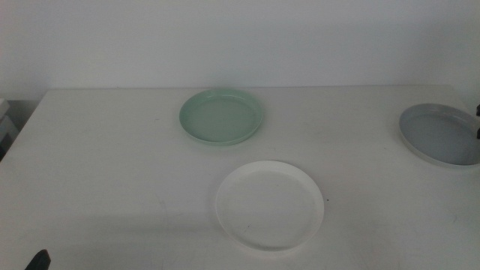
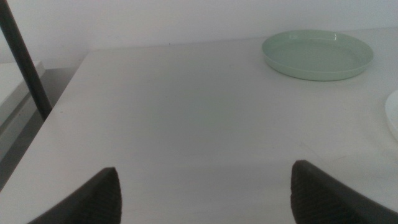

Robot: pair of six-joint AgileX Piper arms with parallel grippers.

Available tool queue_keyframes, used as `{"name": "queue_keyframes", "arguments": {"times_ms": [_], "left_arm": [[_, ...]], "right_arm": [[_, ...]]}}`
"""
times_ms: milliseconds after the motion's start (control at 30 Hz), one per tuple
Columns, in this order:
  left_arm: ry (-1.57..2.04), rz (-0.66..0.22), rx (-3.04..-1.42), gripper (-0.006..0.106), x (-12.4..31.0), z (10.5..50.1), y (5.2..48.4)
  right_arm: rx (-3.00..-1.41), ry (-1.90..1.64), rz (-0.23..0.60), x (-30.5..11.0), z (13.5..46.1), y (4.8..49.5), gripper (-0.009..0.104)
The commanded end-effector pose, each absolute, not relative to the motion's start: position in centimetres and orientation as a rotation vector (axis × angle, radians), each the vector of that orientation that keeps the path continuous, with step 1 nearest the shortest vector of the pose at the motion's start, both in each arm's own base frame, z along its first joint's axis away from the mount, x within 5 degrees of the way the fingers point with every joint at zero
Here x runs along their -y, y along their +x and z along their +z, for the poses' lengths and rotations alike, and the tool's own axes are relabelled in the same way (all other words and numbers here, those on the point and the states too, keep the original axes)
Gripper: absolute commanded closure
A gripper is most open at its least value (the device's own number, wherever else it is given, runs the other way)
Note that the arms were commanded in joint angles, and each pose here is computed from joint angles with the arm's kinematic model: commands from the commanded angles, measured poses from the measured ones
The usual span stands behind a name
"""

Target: Stack the three bowls on top of each other.

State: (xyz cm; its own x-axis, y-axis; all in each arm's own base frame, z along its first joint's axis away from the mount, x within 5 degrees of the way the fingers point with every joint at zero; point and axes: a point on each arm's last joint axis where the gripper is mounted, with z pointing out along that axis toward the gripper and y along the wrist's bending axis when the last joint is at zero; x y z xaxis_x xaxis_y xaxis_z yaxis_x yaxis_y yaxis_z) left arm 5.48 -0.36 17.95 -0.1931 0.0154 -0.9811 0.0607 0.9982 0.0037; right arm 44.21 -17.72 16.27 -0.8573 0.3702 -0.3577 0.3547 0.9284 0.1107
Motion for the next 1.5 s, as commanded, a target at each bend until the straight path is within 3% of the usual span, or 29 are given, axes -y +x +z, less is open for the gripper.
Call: {"name": "queue_keyframes", "arguments": {"times_ms": [0,133,333,500,700,833,1133,1467], "left_arm": [[0.037,-0.054,-1.677,0.003,0.3,18.8,5.5],[0.037,-0.054,-1.677,0.003,0.3,18.8,5.5],[0.037,-0.054,-1.677,0.003,0.3,18.8,5.5],[0.037,-0.054,-1.677,0.003,0.3,18.8,5.5],[0.037,-0.054,-1.677,0.003,0.3,18.8,5.5],[0.037,-0.054,-1.677,0.003,0.3,18.8,5.5],[0.037,-0.054,-1.677,0.003,0.3,18.8,5.5],[0.037,-0.054,-1.677,0.003,0.3,18.8,5.5]], "right_arm": [[-2.588,0.496,0.019,18.2,19.6,44.7,0.046],[-2.597,0.48,0.02,18.3,18.4,45.0,0.051],[-2.588,0.479,0.016,18.3,18.5,45.1,0.096],[-2.574,0.469,0.04,17.8,20.9,44.3,0.096],[-2.425,0.45,0.222,14.0,25.5,40.0,0.096],[-2.316,0.387,0.269,9.4,27.3,36.4,0.096],[-2.372,0.11,0.498,-2.7,28.3,32.2,0.095],[-2.468,-0.096,0.583,-10.9,26.1,31.7,0.095]]}}
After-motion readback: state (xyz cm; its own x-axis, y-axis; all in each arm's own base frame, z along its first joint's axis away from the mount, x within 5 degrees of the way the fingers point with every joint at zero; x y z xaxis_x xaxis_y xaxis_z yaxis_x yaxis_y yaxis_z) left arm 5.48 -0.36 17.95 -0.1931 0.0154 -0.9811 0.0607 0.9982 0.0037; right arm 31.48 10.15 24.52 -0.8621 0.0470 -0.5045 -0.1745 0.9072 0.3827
